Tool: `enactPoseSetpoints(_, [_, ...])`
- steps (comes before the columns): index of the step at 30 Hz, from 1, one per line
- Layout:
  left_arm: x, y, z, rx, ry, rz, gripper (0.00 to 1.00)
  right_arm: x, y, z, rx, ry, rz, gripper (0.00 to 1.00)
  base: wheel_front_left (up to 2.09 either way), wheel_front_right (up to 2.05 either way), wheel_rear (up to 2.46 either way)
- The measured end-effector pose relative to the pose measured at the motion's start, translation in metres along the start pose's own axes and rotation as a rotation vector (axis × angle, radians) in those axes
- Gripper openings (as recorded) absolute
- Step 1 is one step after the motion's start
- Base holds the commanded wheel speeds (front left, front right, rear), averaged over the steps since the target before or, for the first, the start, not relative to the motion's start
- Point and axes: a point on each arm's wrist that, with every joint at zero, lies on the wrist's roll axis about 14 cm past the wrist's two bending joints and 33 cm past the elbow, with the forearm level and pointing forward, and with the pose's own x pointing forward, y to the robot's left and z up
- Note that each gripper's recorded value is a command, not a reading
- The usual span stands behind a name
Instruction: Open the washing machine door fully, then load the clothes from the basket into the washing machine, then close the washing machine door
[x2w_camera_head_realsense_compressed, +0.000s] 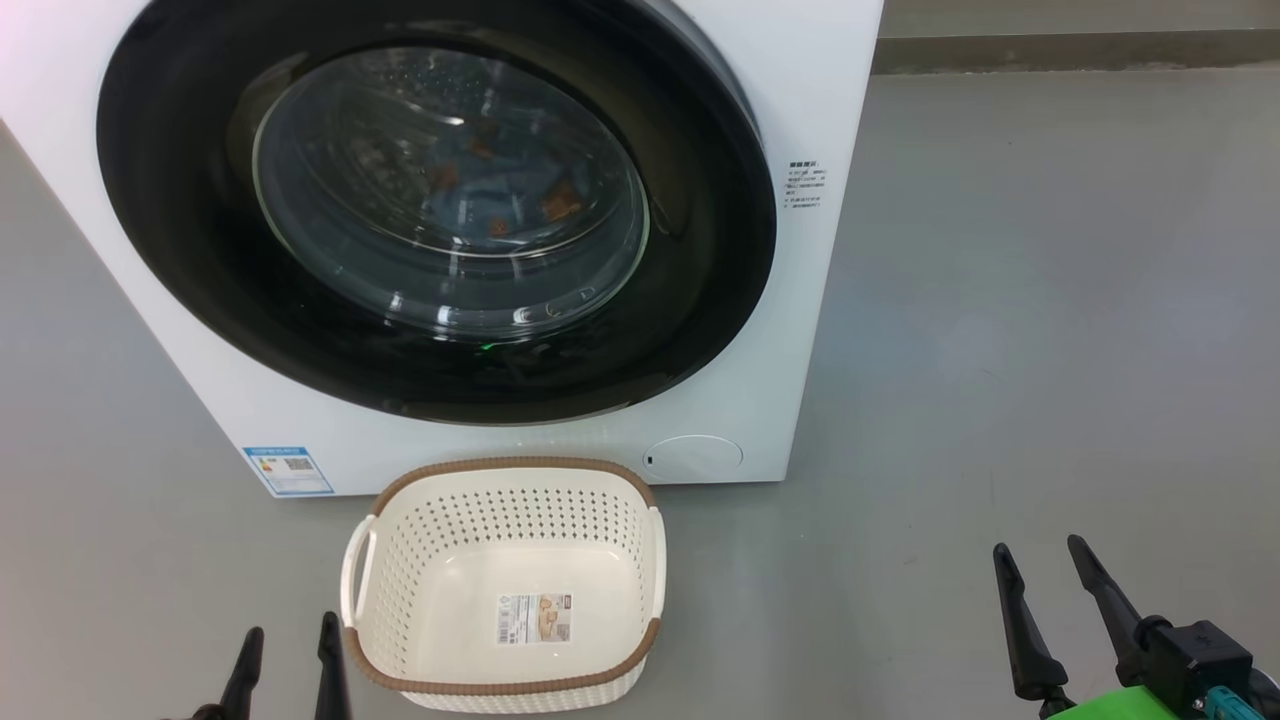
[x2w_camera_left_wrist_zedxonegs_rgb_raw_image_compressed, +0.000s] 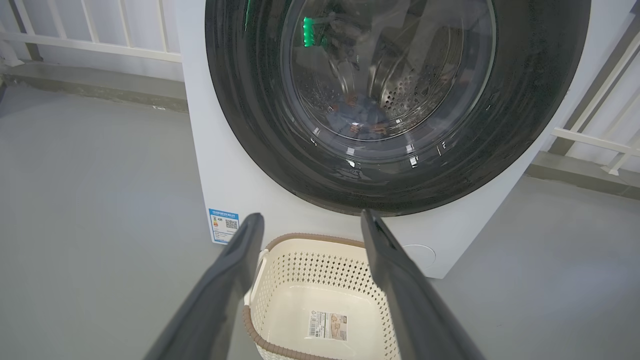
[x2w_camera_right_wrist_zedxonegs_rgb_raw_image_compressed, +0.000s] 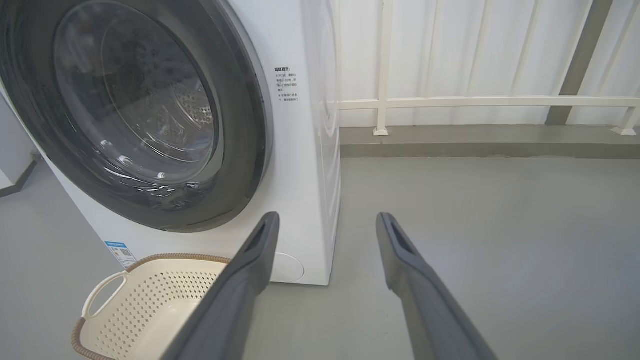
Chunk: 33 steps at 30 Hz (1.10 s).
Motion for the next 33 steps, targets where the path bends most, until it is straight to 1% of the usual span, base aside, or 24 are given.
enactPoseSetpoints(30, [0.000, 0.001, 0.010, -0.001, -0.034, 0.005, 1.00, 0.000, 0.004, -0.002, 0.009, 0.005, 0.005, 1.00, 0.00, 0.00, 0.00])
enactPoseSetpoints(31, [0.000, 0.001, 0.011, -0.001, -0.035, 0.005, 0.00, 0.000, 0.004, -0.002, 0.009, 0.005, 0.005, 0.00, 0.00, 0.00, 0.00])
enactPoseSetpoints(33, [-0.002, 0.000, 0.004, -0.006, -0.014, 0.007, 0.00, -0.002, 0.004, -0.009, 0.016, 0.026, 0.002, 0.00, 0.00, 0.00, 0.00])
